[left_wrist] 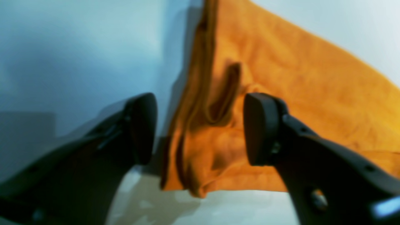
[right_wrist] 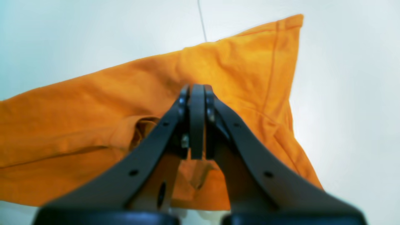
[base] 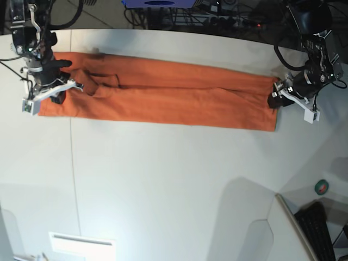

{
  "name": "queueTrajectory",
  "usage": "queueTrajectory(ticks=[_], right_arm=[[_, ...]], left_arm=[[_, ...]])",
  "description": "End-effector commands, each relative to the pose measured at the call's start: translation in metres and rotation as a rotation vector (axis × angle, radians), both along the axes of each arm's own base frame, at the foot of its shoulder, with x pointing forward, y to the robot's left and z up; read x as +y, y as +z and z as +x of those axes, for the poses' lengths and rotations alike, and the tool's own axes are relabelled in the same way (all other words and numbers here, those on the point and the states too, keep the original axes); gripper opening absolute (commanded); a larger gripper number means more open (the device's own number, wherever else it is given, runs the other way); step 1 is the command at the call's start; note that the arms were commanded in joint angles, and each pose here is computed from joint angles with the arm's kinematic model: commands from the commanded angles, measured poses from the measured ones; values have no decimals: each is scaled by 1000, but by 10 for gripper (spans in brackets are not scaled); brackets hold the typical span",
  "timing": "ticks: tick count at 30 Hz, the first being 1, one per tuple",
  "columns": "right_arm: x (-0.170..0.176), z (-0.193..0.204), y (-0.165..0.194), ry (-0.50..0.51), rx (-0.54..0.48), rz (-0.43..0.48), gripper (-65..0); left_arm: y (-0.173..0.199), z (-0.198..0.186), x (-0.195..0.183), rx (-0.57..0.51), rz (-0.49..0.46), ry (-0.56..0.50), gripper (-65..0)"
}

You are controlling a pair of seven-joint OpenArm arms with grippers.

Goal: Layout the t-shirt on the table in an organized manner, then fold the t-shirt properly

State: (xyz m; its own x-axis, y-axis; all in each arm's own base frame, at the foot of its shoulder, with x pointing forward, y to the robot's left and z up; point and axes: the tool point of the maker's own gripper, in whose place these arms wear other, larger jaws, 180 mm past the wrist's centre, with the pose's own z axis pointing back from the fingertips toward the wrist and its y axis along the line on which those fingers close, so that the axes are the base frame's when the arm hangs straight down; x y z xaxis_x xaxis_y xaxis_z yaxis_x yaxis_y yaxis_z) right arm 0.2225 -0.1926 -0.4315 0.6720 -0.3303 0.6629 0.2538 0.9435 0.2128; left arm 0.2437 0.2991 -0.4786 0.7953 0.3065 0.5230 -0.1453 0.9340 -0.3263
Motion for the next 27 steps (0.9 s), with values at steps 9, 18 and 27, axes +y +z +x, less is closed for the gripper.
queueTrajectory(ticks=[9,18,27], right_arm=[[-4,8,10,2,-43,-13,-650],[-3,7,10,4,-41,-13,-650],[-3,7,10,3,-41,-10,-650]], left_arm=[[-4,7,16,-63,3,68,-650],[61,16,34,-196,197,3,-650],[82,9,-77,-252,189,-207,-650]])
